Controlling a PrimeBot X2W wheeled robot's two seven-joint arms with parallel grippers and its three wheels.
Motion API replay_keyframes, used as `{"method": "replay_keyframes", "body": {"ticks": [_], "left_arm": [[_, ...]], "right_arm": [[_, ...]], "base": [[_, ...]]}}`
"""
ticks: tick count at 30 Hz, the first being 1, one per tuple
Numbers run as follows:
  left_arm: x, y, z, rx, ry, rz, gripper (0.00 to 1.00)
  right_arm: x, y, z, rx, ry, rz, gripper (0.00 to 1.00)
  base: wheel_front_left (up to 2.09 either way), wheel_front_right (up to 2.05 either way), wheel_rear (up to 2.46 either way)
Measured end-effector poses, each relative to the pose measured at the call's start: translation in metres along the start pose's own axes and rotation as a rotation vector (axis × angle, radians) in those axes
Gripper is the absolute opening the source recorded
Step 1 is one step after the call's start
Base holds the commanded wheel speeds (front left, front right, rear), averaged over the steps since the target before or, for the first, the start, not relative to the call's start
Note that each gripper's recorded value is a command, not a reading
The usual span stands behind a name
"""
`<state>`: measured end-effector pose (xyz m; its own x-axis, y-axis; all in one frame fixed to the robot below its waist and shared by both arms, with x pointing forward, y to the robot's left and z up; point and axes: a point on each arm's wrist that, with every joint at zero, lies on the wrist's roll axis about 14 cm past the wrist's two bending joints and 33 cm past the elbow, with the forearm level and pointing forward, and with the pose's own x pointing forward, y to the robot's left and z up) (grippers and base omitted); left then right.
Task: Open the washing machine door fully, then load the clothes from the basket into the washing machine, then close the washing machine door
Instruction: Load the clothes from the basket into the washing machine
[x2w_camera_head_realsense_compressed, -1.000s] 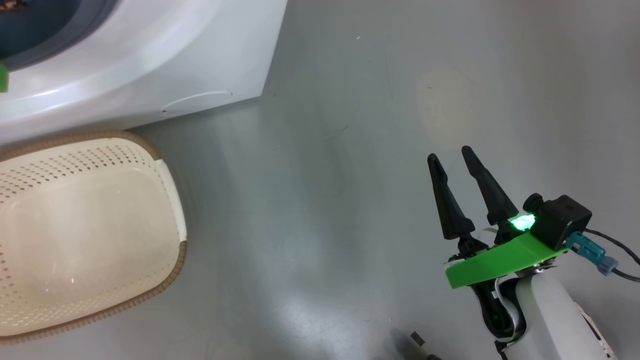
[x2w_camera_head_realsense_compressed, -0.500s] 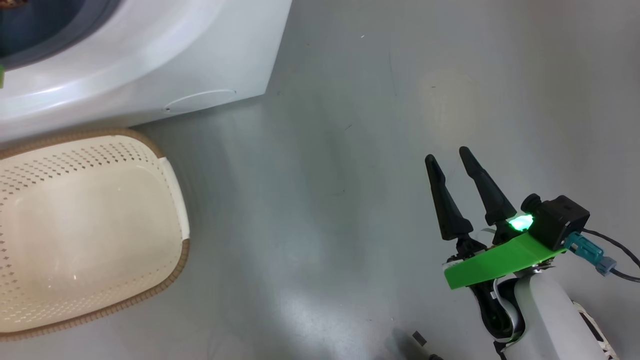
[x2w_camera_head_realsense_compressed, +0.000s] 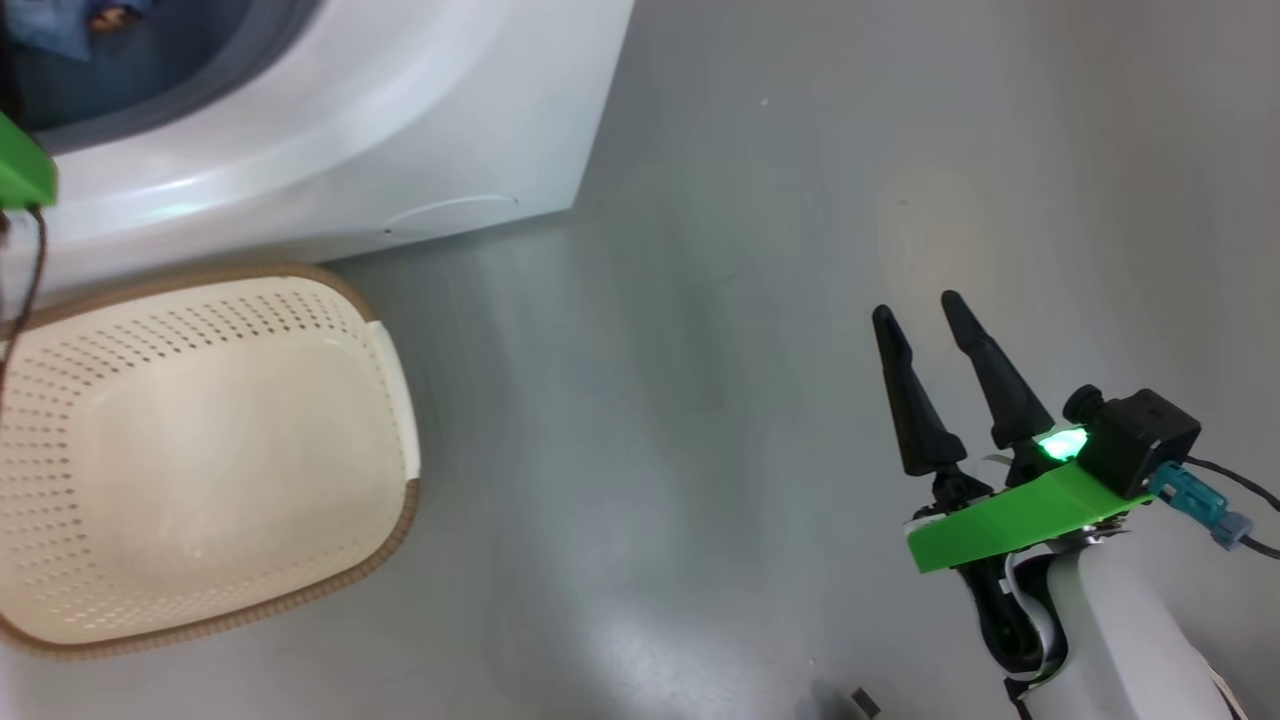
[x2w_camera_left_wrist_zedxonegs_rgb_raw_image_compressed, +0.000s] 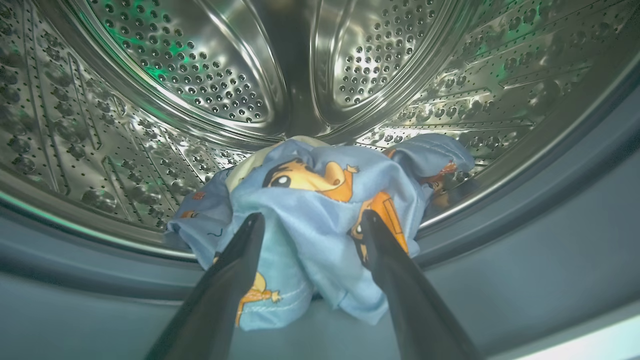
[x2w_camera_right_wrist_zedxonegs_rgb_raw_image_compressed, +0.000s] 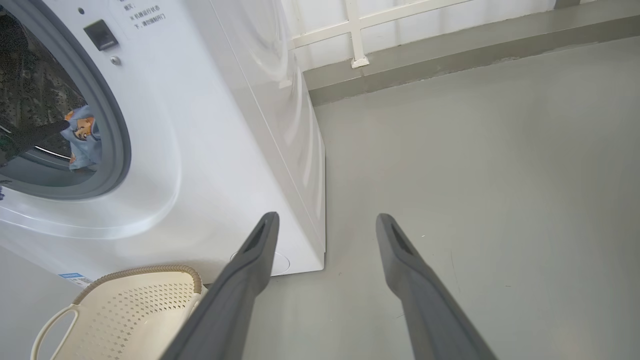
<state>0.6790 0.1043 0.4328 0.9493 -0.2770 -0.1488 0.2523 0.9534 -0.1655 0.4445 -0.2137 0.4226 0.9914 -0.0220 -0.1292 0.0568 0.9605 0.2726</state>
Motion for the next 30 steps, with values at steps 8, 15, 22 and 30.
{"method": "replay_keyframes", "body": {"ticks": [8,15,22,30], "left_arm": [[-0.032,0.0,0.005,-0.046,-0.037,0.009,1.0],[-0.071,0.002,0.006,-0.038,-0.059,0.027,1.0],[-0.118,0.009,0.001,-0.063,-0.068,0.08,1.0],[-0.169,0.015,0.002,-0.06,-0.085,0.126,1.0]], "right_arm": [[-0.003,0.001,0.012,-0.016,-0.022,0.018,1.0],[-0.013,0.002,0.017,-0.029,-0.026,0.032,1.0],[-0.026,0.004,0.022,-0.038,-0.027,0.047,1.0],[-0.043,0.007,0.03,-0.051,-0.039,0.068,1.0]], "base": [[0.0,0.0,0.0],[0.0,0.0,0.0],[0.0,0.0,0.0],[0.0,0.0,0.0]]}}
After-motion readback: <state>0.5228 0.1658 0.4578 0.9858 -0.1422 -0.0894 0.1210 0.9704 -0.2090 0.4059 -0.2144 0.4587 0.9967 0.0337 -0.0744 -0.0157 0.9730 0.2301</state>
